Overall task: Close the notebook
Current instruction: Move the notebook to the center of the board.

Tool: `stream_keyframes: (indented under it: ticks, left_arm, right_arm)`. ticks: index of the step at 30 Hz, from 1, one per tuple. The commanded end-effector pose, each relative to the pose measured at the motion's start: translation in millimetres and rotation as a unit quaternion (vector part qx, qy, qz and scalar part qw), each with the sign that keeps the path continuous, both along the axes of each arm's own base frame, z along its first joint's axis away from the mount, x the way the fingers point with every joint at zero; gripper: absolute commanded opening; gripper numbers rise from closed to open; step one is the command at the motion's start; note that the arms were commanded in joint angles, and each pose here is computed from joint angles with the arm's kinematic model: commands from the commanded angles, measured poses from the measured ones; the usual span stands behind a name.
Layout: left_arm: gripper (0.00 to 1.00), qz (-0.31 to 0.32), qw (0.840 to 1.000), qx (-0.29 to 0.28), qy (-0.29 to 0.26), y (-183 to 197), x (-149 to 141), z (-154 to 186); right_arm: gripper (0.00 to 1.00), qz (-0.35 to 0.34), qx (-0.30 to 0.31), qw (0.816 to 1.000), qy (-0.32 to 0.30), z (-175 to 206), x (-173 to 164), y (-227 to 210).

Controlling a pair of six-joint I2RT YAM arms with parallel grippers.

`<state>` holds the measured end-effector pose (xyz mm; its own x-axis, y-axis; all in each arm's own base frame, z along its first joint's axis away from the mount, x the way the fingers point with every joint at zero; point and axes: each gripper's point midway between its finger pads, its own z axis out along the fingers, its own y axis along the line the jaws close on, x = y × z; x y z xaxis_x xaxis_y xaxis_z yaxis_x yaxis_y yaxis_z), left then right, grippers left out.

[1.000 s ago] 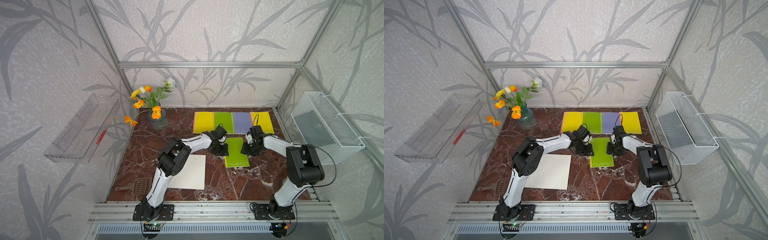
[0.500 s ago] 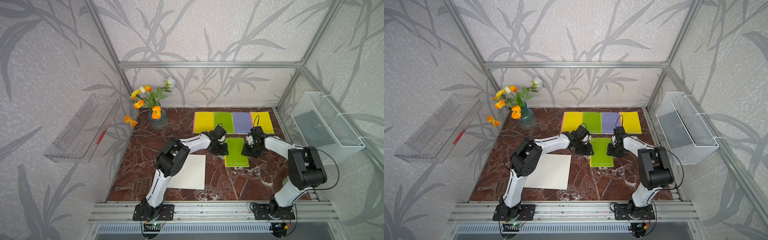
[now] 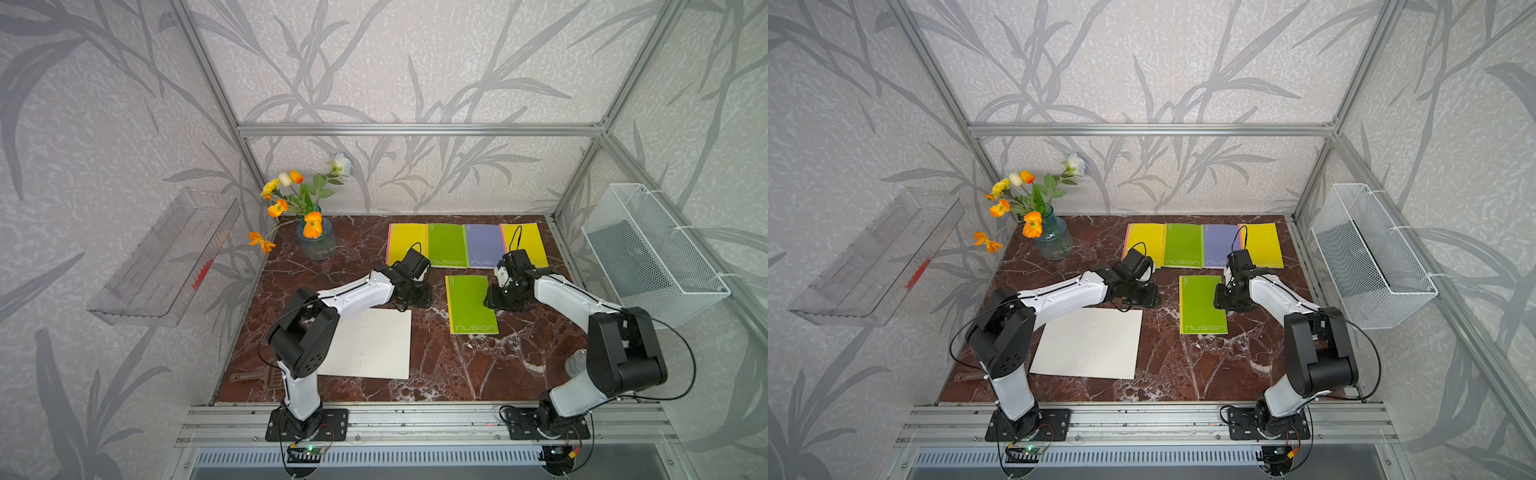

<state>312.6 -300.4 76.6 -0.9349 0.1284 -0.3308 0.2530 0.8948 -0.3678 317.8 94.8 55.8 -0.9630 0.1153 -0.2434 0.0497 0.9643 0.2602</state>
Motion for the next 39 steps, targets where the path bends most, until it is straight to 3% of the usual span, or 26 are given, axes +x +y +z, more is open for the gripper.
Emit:
stream_keyframes:
  ticks: [1,10,20,30,39]
  left_arm:
    - [0.44,0.032,0.998,0.050,-0.004,36,-13,-8]
    - [0.45,0.094,0.988,0.126,-0.005,109,-57,-11]
    - [0.47,0.152,0.980,0.127,0.011,153,-103,-16]
    - [0.48,0.177,0.979,0.102,0.019,158,-114,-49]
    - [0.48,0.179,0.979,0.099,0.022,157,-114,-55]
  right_arm:
    - [0.48,0.011,-0.004,1.000,-0.002,8,-7,8]
    - [0.48,0.054,-0.005,0.998,-0.007,21,-29,44]
    - [0.49,0.104,0.000,0.994,-0.018,35,-74,92]
    - [0.50,0.115,-0.012,0.993,-0.030,24,-82,94]
    - [0.50,0.124,-0.008,0.992,-0.017,10,-80,101]
